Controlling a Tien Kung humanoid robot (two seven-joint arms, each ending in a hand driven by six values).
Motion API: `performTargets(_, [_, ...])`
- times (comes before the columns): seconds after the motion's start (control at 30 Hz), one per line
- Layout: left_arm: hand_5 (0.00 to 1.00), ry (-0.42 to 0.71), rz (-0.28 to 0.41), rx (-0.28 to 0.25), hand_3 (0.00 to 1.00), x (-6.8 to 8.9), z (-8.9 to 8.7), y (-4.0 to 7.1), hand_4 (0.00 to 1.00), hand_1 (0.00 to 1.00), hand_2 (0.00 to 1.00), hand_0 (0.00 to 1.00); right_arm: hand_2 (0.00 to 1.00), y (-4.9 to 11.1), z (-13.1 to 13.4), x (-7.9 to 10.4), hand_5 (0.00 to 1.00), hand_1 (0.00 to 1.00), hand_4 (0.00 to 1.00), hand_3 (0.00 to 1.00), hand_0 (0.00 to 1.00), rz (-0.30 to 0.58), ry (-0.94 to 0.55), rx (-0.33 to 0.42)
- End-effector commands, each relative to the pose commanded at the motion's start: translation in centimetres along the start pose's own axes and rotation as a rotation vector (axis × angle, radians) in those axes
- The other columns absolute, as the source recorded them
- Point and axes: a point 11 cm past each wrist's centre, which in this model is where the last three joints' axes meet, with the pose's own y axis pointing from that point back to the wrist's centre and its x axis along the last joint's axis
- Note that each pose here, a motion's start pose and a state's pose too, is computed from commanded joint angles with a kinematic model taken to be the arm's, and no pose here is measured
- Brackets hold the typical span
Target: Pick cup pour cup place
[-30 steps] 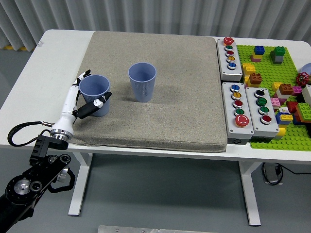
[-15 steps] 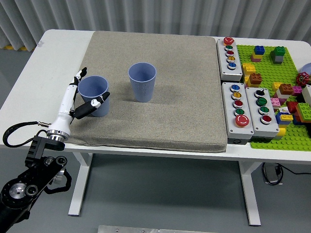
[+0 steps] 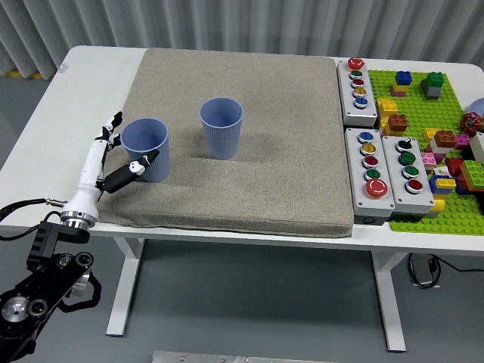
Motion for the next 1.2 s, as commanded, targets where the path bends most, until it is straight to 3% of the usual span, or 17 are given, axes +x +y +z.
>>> performTargets(0.17, [0.559, 0.003, 0.012, -0.024, 0.998, 0.6, 0.9, 0.3, 0.998, 0.861, 0.998, 0.824, 0.608, 0.0, 0.0, 0.1, 0.321, 0.673, 0.002, 0.609, 0.696, 0.003, 0.002, 0.001])
performTargets(0.3, [0.559, 0.03, 0.029, -0.004, 0.998, 1.1, 1.2, -0.2, 0.998, 0.861, 0.998, 0.824, 0.608, 0.0, 0.1, 0.2, 0.321, 0.673, 0.002, 0.609, 0.696, 0.004, 0.002, 0.001])
performTargets(0.43, [0.558, 0.027, 0.021, -0.003, 0.998, 2.0, 1.4, -1.7, 0.998, 0.837, 0.984, 0.821, 0.609, 0.0, 0.1, 0.2, 0.32, 0.673, 0.002, 0.609, 0.696, 0.005, 0.004, 0.001])
performTargets(0.63, [0.561, -0.009, 0.06, -0.015, 0.998, 5.3, 1.8, -4.1, 0.998, 0.823, 0.965, 0.808, 0.608, 0.0, 0.1, 0.3, 0.318, 0.673, 0.002, 0.608, 0.695, 0.009, 0.008, 0.0])
performTargets(0.8, [0.563, 0.001, 0.123, 0.013, 0.997, 8.3, 1.6, -5.8, 0.998, 0.818, 0.956, 0.801, 0.608, 0.0, -0.2, 0.2, 0.316, 0.673, 0.002, 0.61, 0.695, 0.009, 0.009, 0.005])
performTargets(1.1, [0.569, 0.111, 0.151, 0.02, 0.988, 10.9, 2.6, -8.2, 0.998, 0.81, 0.951, 0.802, 0.609, 0.2, -1.0, 0.0, 0.316, 0.673, 0.002, 0.61, 0.695, 0.004, -0.002, 0.019])
performTargets(1.13, [0.645, 0.121, 0.152, 0.02, 0.899, 11.1, 2.7, -8.4, 0.973, 0.766, 0.888, 0.771, 0.609, 0.3, -1.0, 0.0, 0.315, 0.673, 0.002, 0.611, 0.695, 0.004, -0.002, 0.02])
performTargets(1.2, [0.645, 0.202, 0.128, 0.029, 0.899, 11.4, 2.9, -8.8, 0.973, 0.766, 0.888, 0.771, 0.609, 0.3, -1.1, 0.0, 0.315, 0.673, 0.002, 0.611, 0.695, 0.003, -0.003, 0.021])
